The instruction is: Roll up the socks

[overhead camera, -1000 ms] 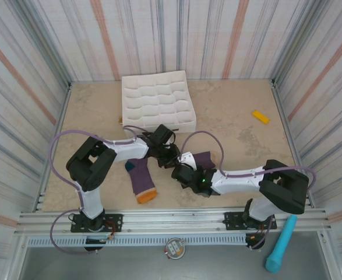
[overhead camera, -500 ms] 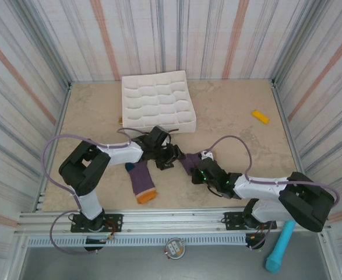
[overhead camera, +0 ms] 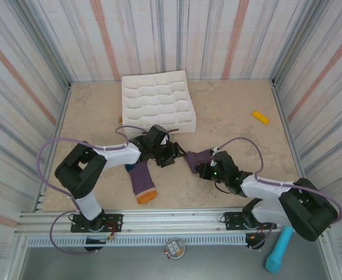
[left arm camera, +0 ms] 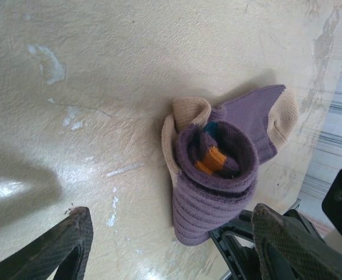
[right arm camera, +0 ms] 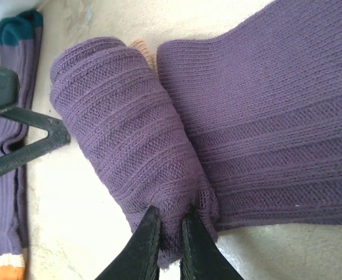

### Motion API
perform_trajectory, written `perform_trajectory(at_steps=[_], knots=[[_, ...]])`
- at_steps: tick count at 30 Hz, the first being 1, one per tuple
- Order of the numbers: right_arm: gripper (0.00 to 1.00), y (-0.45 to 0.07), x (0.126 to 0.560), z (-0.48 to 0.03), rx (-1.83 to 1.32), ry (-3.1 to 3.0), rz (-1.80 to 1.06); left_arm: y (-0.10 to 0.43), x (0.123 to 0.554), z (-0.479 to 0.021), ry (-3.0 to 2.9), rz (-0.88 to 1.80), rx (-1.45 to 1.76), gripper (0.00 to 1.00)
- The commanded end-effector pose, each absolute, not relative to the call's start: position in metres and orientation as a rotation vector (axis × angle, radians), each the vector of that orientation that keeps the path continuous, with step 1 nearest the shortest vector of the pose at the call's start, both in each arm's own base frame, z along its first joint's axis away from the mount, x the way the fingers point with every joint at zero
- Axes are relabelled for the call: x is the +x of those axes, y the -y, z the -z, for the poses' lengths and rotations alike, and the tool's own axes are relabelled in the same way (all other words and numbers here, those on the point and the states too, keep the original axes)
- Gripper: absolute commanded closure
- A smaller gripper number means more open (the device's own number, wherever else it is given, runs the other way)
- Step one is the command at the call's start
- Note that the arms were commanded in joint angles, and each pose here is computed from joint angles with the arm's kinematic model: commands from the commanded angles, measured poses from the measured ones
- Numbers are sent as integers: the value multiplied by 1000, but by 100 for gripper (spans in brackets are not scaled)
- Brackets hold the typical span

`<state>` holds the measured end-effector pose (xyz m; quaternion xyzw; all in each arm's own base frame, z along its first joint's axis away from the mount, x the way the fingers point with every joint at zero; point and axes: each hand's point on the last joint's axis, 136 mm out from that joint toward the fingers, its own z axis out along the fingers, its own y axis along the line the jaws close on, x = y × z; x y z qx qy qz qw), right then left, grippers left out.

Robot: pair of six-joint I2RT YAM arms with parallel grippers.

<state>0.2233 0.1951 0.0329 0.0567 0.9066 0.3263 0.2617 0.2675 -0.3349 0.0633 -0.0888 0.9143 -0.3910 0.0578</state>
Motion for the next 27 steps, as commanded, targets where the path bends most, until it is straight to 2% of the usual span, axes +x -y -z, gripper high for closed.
perform_trajectory(at_steps=[1, 20, 27], knots=[[100, -156, 181, 26, 346, -2720, -743, 336, 268, -70, -2743, 1194, -212, 26], [100, -127, 178, 38, 800, -2815, -840, 385, 268, -68, -2713, 1201, 73, 35], [100, -126, 179, 39, 832, -2836, -846, 393, 272, -58, -2743, 1159, 110, 36]])
